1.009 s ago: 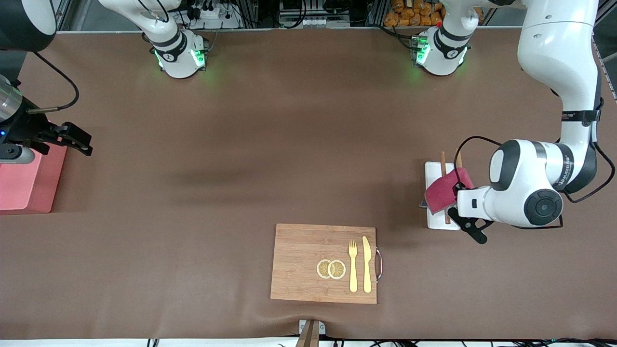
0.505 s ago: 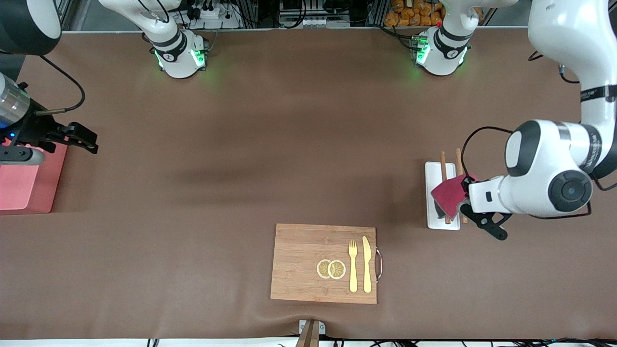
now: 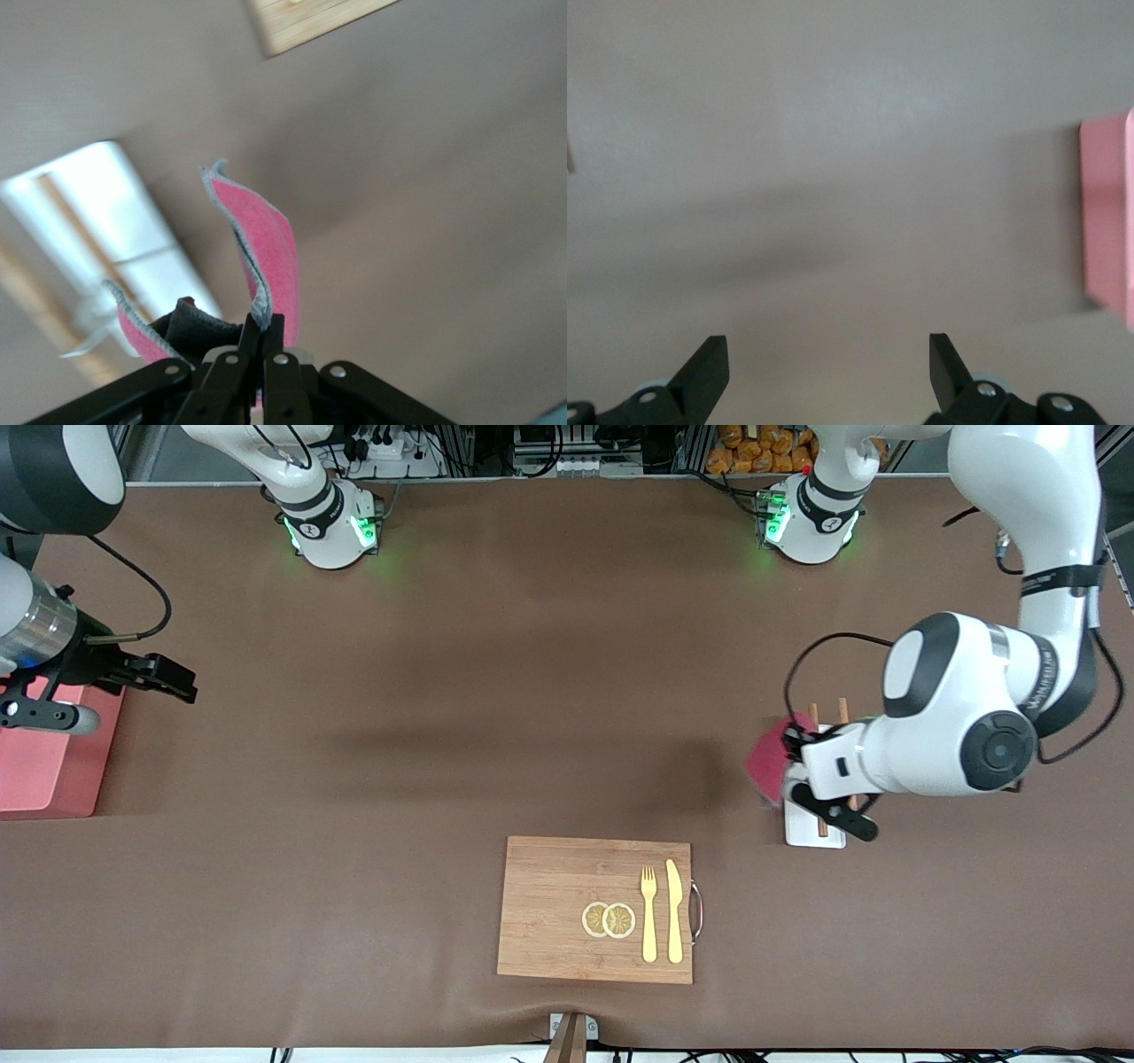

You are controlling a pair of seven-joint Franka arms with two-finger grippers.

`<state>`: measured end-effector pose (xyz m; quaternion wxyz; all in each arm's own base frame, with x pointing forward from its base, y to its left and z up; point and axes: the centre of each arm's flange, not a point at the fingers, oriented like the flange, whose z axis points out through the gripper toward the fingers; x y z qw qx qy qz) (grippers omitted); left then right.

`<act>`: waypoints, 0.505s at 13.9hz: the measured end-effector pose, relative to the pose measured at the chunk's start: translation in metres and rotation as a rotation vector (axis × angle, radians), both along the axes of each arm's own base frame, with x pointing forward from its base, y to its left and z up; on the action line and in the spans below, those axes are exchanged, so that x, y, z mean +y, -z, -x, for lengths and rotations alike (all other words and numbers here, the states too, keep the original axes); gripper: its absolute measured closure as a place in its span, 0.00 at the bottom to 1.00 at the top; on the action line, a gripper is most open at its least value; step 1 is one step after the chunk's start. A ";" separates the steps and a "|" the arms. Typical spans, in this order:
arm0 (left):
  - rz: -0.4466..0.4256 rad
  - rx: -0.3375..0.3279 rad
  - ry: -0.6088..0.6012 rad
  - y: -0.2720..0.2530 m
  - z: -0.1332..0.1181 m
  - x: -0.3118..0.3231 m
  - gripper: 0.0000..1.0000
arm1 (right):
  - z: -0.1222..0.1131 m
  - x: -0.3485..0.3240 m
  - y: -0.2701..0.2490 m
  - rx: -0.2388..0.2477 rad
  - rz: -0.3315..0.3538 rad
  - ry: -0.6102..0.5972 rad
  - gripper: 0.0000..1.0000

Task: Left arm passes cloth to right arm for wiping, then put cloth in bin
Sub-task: 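Carry the cloth with the left gripper while the right gripper approaches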

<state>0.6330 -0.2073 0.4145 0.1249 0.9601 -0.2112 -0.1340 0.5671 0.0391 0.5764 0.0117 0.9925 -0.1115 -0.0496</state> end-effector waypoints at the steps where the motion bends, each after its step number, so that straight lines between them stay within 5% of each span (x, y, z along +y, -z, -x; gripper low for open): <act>1: 0.013 0.006 -0.032 -0.007 0.007 -0.029 0.97 | 0.003 0.014 0.000 0.015 -0.019 0.076 0.00; 7: 0.171 -0.024 -0.210 -0.031 0.082 -0.235 0.97 | 0.017 0.064 0.003 0.189 -0.157 0.564 0.00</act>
